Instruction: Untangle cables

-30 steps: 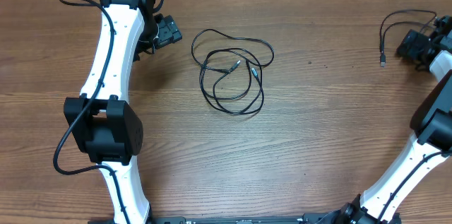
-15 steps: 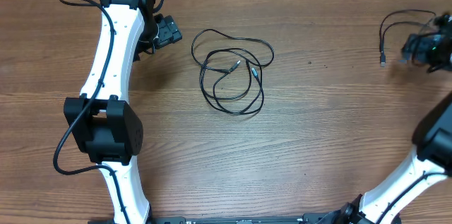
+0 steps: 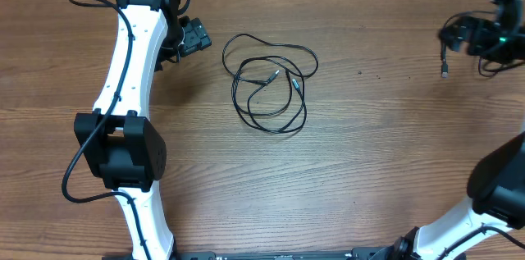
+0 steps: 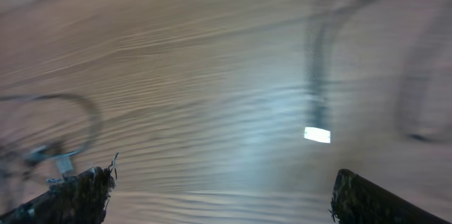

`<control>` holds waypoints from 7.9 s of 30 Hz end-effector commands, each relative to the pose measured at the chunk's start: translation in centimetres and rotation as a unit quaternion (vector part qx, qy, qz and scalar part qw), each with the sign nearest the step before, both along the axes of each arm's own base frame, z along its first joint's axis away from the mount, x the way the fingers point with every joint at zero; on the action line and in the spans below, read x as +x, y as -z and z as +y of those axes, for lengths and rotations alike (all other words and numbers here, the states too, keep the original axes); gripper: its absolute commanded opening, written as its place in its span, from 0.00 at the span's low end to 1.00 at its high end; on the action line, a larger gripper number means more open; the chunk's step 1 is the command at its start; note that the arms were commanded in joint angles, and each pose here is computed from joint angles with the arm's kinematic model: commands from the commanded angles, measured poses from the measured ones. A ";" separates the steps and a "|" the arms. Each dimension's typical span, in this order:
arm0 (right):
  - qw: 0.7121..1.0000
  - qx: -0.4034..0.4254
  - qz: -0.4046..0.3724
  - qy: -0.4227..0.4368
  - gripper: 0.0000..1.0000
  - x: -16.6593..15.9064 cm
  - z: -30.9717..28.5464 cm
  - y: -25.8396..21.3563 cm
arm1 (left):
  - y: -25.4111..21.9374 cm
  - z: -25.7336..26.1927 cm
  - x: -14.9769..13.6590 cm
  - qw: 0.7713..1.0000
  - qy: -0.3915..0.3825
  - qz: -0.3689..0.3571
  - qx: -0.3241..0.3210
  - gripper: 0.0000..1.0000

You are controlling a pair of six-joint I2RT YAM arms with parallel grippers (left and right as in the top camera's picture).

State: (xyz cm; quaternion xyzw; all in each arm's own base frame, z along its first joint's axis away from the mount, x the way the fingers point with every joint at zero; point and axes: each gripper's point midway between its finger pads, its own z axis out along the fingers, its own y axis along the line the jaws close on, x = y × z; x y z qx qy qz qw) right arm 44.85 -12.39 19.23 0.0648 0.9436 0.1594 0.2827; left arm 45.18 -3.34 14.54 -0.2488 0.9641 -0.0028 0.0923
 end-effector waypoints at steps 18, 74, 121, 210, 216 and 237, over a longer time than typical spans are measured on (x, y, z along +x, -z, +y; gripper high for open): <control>0.933 -0.033 -0.002 -0.359 1.00 0.5 28.9 4.7 | -0.6 0.3 0.4 1.000 0.005 -0.011 0.007 1.00; 0.869 0.041 -0.364 -0.332 0.04 -6.5 35.9 -32.7 | -0.6 0.3 0.4 1.000 0.005 -0.011 0.007 1.00; 0.981 -0.133 -0.071 0.124 0.04 0.7 2.7 -17.6 | -0.6 0.3 0.5 1.000 0.005 -0.013 0.007 1.00; 0.864 -0.064 -0.017 -0.499 1.00 -1.8 27.5 12.4 | -0.6 0.3 0.5 1.000 0.005 -0.013 0.007 1.00; 0.854 -0.060 -0.008 -0.517 1.00 -3.2 28.9 13.6 | -0.6 0.3 0.5 1.000 0.005 -0.013 0.007 1.00; 0.833 -0.050 0.002 -0.552 0.29 -4.0 32.7 17.3 | -0.6 0.3 0.5 1.000 0.005 -0.013 0.007 1.00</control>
